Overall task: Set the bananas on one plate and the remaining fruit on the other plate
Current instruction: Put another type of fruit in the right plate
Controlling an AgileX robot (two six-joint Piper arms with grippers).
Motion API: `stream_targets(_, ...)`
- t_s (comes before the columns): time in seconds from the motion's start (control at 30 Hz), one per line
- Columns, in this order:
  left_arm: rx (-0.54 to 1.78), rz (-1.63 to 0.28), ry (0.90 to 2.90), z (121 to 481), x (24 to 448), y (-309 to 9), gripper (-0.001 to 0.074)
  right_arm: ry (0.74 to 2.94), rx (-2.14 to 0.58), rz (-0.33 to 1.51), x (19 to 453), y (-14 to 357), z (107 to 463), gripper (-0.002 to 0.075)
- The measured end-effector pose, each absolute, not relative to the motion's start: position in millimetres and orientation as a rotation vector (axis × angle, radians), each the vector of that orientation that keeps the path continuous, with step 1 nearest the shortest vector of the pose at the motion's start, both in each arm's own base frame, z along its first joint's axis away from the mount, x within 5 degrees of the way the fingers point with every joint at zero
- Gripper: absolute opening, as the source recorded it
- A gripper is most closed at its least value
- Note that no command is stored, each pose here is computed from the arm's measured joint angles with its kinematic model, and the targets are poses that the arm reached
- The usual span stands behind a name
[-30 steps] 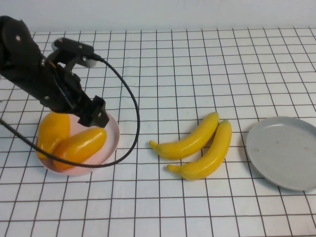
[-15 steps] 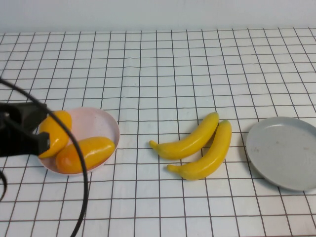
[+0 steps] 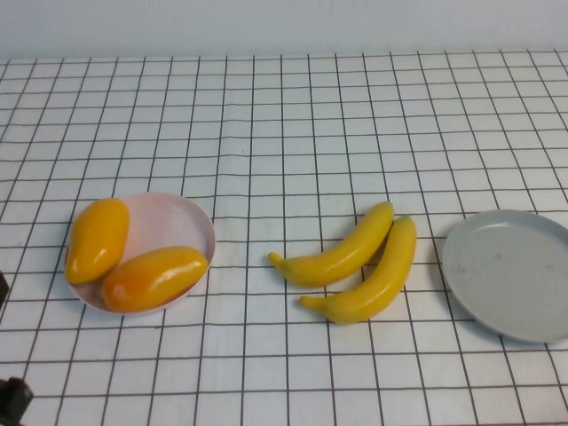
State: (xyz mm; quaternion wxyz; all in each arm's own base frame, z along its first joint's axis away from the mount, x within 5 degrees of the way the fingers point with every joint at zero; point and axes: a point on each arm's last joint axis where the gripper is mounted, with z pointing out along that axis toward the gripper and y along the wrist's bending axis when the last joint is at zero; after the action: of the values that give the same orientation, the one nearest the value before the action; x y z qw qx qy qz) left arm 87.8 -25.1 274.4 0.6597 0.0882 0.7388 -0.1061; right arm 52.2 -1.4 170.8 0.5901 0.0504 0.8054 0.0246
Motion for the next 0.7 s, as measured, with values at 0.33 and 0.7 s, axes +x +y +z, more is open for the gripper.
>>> stream_targets(0.33, 0.126, -0.111, 1.543, 219.4, 65.2, -9.8, 0.0001, 1.875, 0.117, 0.057, 52.2, -1.4, 170.8, -0.0016)
stream_targets(0.7, -0.07, 0.014, 1.767, 181.0, 55.1, 1.5, 0.0, 1.875, 0.117, 0.057, 52.2, -1.4, 170.8, -0.0016)
